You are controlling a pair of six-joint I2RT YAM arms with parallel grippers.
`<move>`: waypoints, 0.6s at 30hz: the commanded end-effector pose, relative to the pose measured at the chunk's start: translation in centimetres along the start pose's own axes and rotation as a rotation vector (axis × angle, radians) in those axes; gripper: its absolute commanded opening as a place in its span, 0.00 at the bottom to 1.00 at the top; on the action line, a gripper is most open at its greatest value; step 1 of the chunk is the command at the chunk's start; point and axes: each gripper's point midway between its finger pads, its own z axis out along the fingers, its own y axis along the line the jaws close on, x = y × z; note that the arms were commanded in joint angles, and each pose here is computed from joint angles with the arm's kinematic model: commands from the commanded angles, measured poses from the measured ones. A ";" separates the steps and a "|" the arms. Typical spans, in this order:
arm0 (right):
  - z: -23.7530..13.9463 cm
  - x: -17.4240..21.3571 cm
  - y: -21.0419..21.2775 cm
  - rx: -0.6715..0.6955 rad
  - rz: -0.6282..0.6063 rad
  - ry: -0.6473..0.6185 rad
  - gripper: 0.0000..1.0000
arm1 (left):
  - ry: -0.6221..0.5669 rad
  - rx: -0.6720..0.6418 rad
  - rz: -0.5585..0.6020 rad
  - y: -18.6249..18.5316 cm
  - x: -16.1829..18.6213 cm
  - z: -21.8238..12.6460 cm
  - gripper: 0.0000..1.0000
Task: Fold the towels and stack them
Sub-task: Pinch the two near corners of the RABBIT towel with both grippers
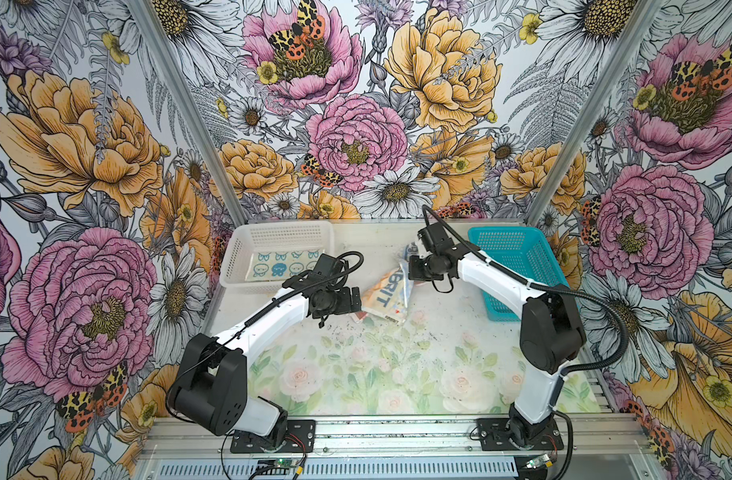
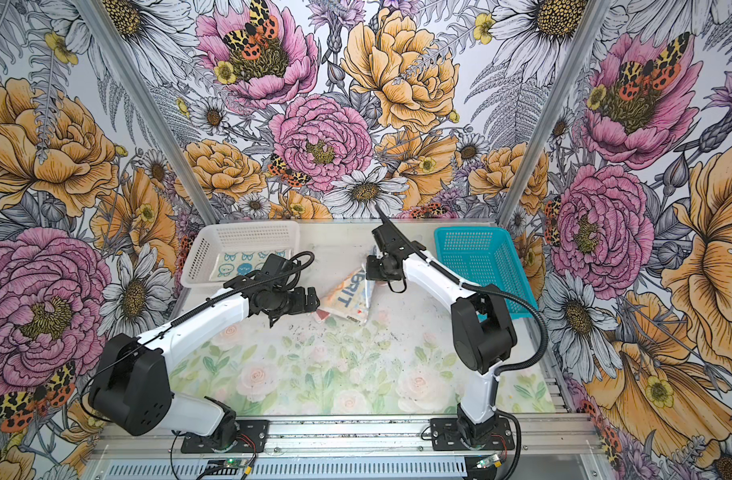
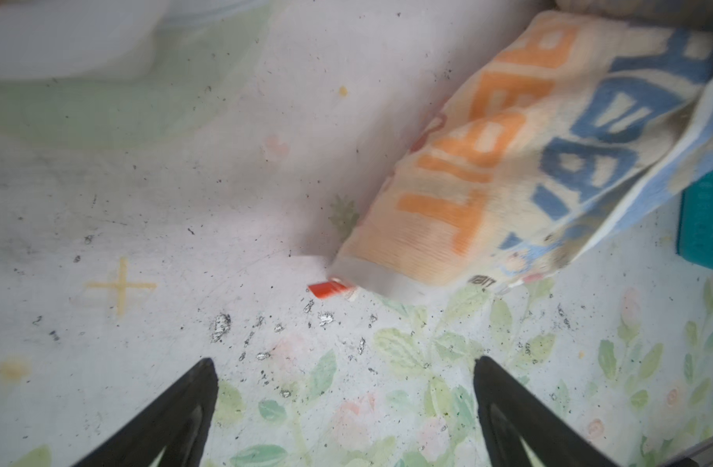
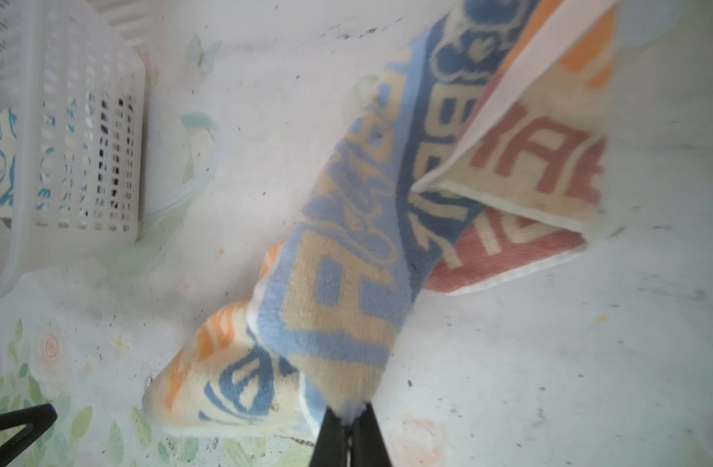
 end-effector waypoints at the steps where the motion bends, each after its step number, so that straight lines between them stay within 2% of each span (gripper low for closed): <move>1: 0.9 2.9 -4.9 0.101 -0.009 0.087 0.02 | -0.034 0.010 0.008 -1.3 -1.3 -0.1 0.99; 2: 0.9 3.3 -6.0 0.121 -0.004 0.099 0.16 | -0.029 0.013 0.012 -1.5 -1.2 0.0 0.99; 5: 0.2 4.5 -7.4 0.158 -0.018 0.111 0.44 | -0.010 0.019 0.021 -2.1 -1.1 0.6 0.99; 8: -0.6 6.3 -7.5 0.149 -0.022 0.127 0.65 | 0.007 0.027 0.031 -2.6 -0.8 1.1 0.99; 11: -1.3 8.6 -8.1 0.148 -0.016 0.156 0.72 | 0.022 0.028 0.047 -3.1 -0.4 1.7 0.99; 18: -1.8 14.1 -9.1 0.130 0.028 0.240 0.70 | 0.102 0.007 0.130 -4.7 1.9 4.7 0.97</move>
